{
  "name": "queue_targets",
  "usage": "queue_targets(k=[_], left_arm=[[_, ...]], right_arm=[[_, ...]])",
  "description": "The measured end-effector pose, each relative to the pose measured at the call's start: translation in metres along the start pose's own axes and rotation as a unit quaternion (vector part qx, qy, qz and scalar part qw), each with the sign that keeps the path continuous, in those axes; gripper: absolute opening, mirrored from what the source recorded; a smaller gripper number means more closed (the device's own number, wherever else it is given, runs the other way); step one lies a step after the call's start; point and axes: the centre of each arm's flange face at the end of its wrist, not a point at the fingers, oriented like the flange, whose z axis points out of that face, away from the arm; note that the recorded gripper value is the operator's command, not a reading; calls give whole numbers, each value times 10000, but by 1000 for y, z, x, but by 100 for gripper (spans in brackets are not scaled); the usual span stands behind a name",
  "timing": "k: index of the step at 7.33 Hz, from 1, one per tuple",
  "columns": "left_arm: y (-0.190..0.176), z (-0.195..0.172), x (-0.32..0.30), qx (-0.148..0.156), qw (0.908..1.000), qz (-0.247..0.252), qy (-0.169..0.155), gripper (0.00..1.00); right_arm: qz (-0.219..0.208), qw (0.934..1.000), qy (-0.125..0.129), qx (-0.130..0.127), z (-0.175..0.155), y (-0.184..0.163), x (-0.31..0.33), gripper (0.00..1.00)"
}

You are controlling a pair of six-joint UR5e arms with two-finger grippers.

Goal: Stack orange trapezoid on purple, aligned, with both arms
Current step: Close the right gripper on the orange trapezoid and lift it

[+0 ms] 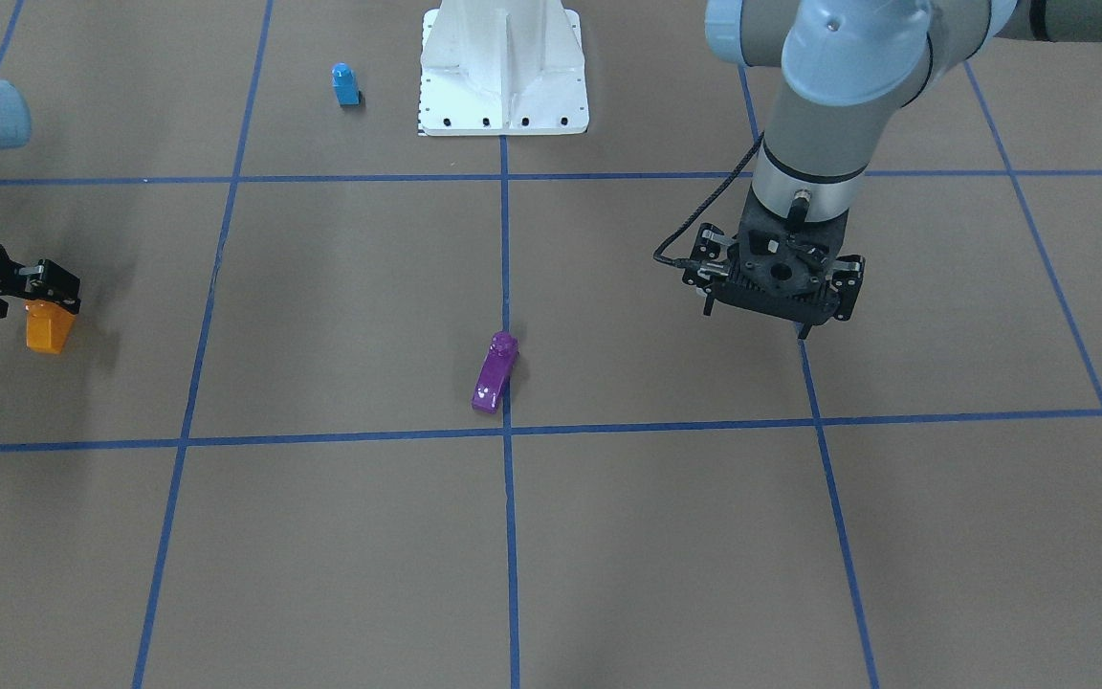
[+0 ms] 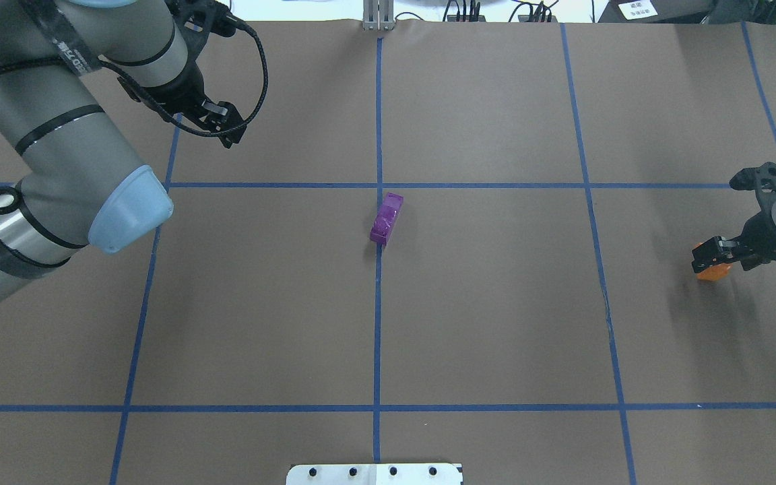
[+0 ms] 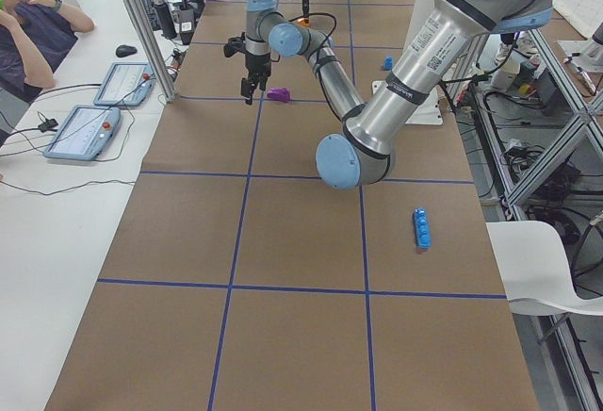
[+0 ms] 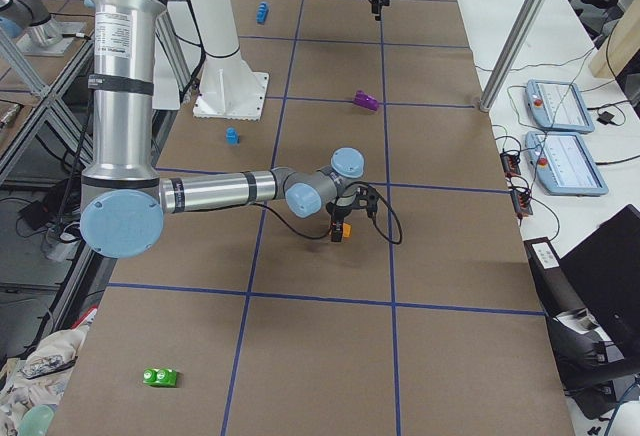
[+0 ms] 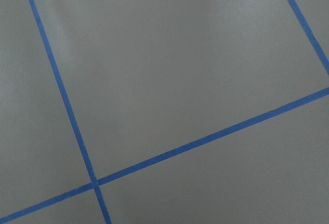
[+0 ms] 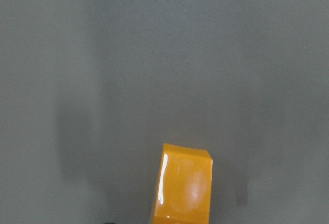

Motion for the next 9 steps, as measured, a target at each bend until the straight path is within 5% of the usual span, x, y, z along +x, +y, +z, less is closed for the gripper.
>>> queue_targets(k=[5, 7, 8, 9], left_arm=[[3, 1, -1, -9, 10000, 1, -1, 100], [3, 1, -1, -9, 10000, 1, -6, 100], [3, 1, -1, -7, 10000, 2, -5, 100], [3, 1, -1, -8, 10000, 4, -4, 100]], right_arm=[[102, 9999, -42, -11, 0, -10, -12, 83], [131, 9999, -16, -41, 4, -10, -9, 54], [148, 9999, -2, -55, 6, -11, -7, 19], [166, 9998, 18, -66, 7, -11, -6, 0]])
